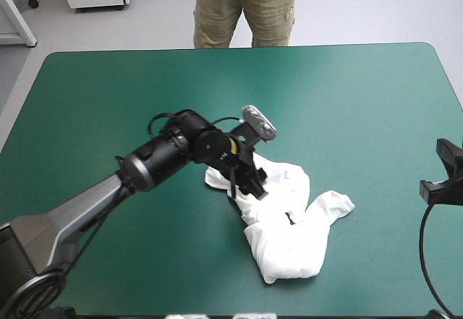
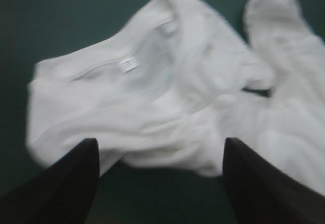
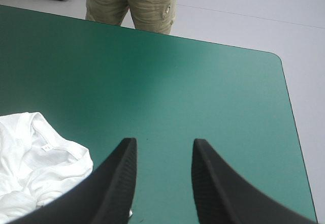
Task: Fold the cloth
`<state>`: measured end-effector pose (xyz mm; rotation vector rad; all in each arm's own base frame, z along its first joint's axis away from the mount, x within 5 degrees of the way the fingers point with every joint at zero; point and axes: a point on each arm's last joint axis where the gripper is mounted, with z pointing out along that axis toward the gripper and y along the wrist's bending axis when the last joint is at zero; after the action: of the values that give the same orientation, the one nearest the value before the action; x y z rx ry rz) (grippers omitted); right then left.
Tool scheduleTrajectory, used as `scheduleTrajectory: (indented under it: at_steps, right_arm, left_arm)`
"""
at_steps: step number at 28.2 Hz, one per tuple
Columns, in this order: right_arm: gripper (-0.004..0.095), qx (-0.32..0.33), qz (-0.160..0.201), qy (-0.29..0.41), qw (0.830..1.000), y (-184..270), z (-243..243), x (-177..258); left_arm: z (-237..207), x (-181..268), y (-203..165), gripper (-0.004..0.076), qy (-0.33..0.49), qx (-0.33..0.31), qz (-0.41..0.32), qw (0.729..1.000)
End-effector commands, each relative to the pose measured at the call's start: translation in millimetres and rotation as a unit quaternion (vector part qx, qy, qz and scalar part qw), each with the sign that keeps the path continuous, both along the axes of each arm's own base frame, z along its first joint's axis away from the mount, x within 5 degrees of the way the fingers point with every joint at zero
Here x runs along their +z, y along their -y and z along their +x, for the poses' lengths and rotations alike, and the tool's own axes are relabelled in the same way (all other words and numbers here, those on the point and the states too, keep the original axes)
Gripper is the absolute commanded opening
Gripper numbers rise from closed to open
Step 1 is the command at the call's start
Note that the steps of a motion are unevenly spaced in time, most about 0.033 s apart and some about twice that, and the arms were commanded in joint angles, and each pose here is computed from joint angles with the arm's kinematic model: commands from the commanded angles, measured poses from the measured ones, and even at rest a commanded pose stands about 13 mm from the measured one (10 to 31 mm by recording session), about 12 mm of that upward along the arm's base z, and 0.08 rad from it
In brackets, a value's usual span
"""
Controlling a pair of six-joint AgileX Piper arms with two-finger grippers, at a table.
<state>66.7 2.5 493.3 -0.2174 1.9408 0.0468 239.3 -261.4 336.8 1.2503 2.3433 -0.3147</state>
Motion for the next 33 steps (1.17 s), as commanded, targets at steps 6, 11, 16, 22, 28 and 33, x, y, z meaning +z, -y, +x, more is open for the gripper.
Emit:
scheduleTrajectory:
  at_steps: [6,11,16,22,28,33]
  right_arm:
    - [0.0347,0.001,0.007,0.043,0.999,1,0,12]
    - [0.0347,0.003,0.006,0.049,0.999,0,0,13]
    - [0.0347,0.005,0.010,0.058,0.998,0,1,14]
    - [0.0347,0.006,0.010,0.059,0.998,0,1,15]
    - [0.0347,0.006,0.010,0.059,0.998,0,1,15]
    - [0.0347,0.007,0.011,0.060,0.998,0,1,15]
  left_arm:
    - [40,5,-105,0.0501,-0.015,0.165,0.032,0.986]
    - [55,-19,-116,0.0501,-0.055,0.169,-0.046,0.983]
    - [66,-36,-110,0.0496,-0.050,0.152,-0.044,0.986]
    - [82,-70,-102,0.0475,-0.087,0.145,-0.025,0.985]
    - [88,-98,-90,0.0475,-0.131,0.128,-0.027,0.983]
    - [82,-102,-76,0.0438,-0.130,0.107,-0.021,0.985]
